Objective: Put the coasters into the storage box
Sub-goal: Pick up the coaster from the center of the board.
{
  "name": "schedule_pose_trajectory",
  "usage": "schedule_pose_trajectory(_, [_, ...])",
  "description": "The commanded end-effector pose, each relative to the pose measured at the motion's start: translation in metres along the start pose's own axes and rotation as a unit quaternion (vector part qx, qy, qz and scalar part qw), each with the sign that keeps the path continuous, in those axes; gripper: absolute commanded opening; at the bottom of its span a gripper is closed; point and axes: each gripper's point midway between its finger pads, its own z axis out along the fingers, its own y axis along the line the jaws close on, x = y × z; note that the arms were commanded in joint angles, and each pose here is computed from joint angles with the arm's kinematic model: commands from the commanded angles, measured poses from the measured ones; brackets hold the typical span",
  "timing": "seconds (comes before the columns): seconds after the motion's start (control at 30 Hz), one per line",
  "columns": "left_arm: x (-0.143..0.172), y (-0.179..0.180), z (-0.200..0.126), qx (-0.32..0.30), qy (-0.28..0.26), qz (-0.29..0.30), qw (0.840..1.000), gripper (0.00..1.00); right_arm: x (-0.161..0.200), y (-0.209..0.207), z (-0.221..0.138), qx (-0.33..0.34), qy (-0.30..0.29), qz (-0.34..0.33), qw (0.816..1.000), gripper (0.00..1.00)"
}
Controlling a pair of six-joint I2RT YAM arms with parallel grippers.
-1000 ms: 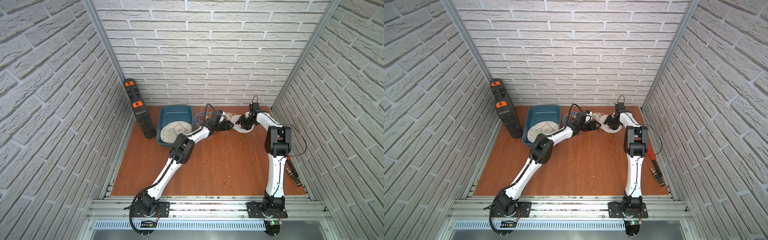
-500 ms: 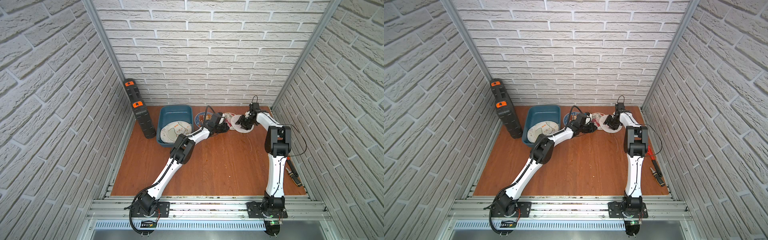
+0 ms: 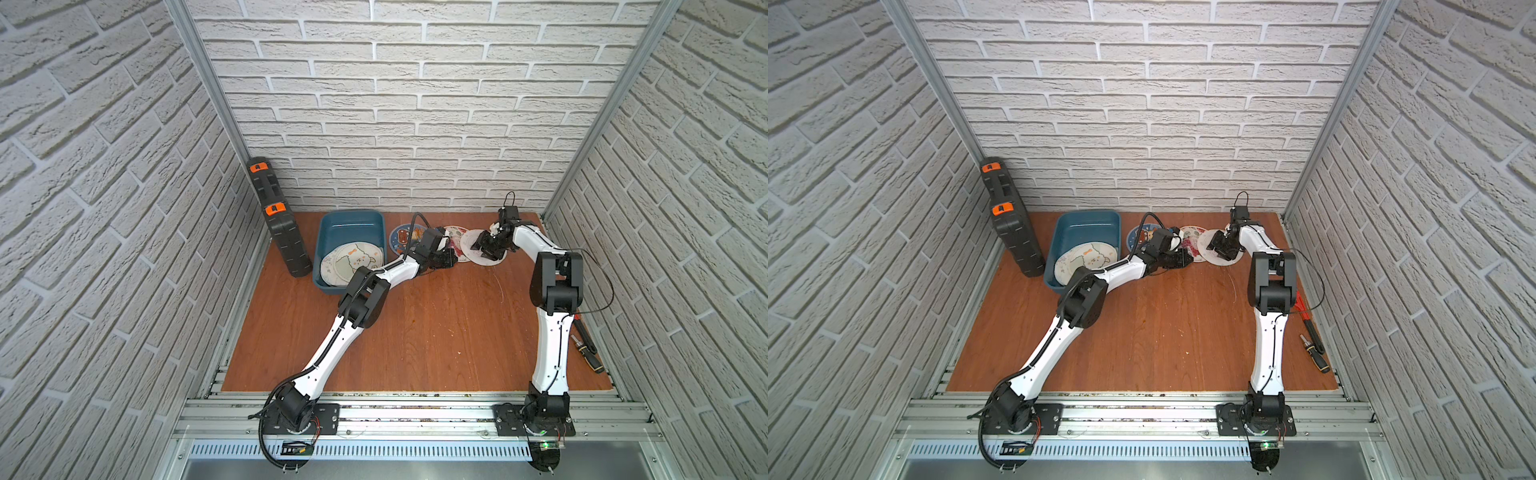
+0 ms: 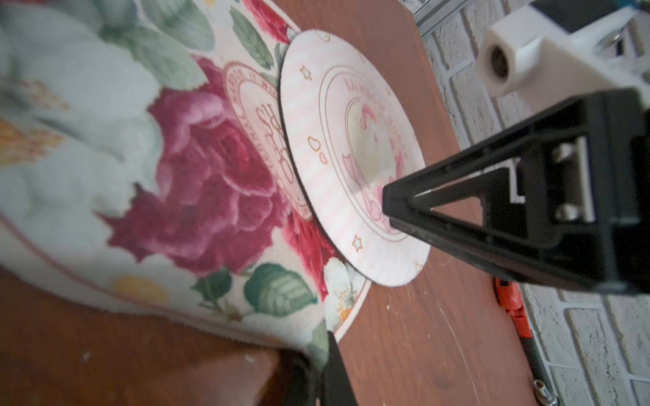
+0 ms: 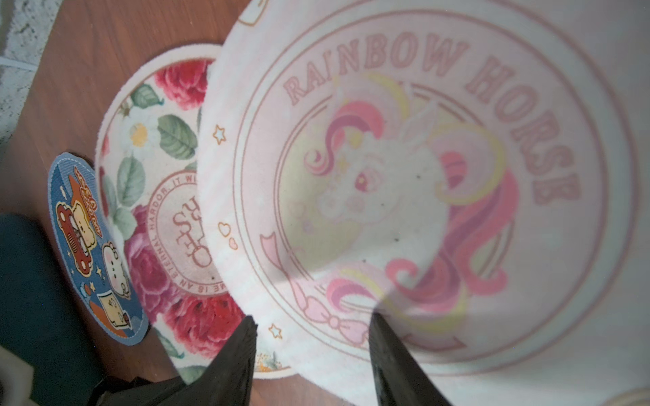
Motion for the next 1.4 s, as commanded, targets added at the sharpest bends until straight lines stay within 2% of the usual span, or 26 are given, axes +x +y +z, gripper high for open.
schedule_pose_trajectory(0.0, [0.02,-0.01,-0.017,-0.036,0.03,0.043,0.998,0.0,0.026,-0.018,-0.002,0.041,0.037,0.002,0.999,0.53])
schedule_pose_trajectory(0.17, [0.028,-0.012,-0.035,-0.053,0.038,0.057,0.996,0.0,0.03,-0.027,-0.011,0.055,0.032,-0.002,0.998,0.52])
schedule_pose_trajectory(0.5, [0.049,-0.046,-0.051,-0.049,0.068,0.12,0.989,0.0,0.039,-0.03,-0.034,0.07,0.021,-0.019,0.997,0.52])
schedule_pose_trajectory(0.8, [0.044,-0.068,-0.078,-0.059,0.054,0.16,0.984,0.0,0.049,-0.033,-0.061,0.083,0.004,-0.033,0.996,0.52])
schedule_pose_trajectory(1.07, [0.053,-0.064,-0.106,-0.103,0.085,0.193,0.972,0.0,0.062,-0.032,-0.076,0.075,0.001,-0.039,0.996,0.52])
schedule_pose_trajectory(1.2, [0.045,-0.063,-0.128,-0.134,0.087,0.216,0.963,0.0,0.069,-0.025,-0.082,0.059,0.001,-0.045,0.997,0.52])
schedule_pose_trajectory(1.37, [0.033,-0.076,-0.153,-0.136,0.068,0.237,0.96,0.0,0.084,-0.012,-0.078,0.036,0.017,-0.061,0.997,0.52])
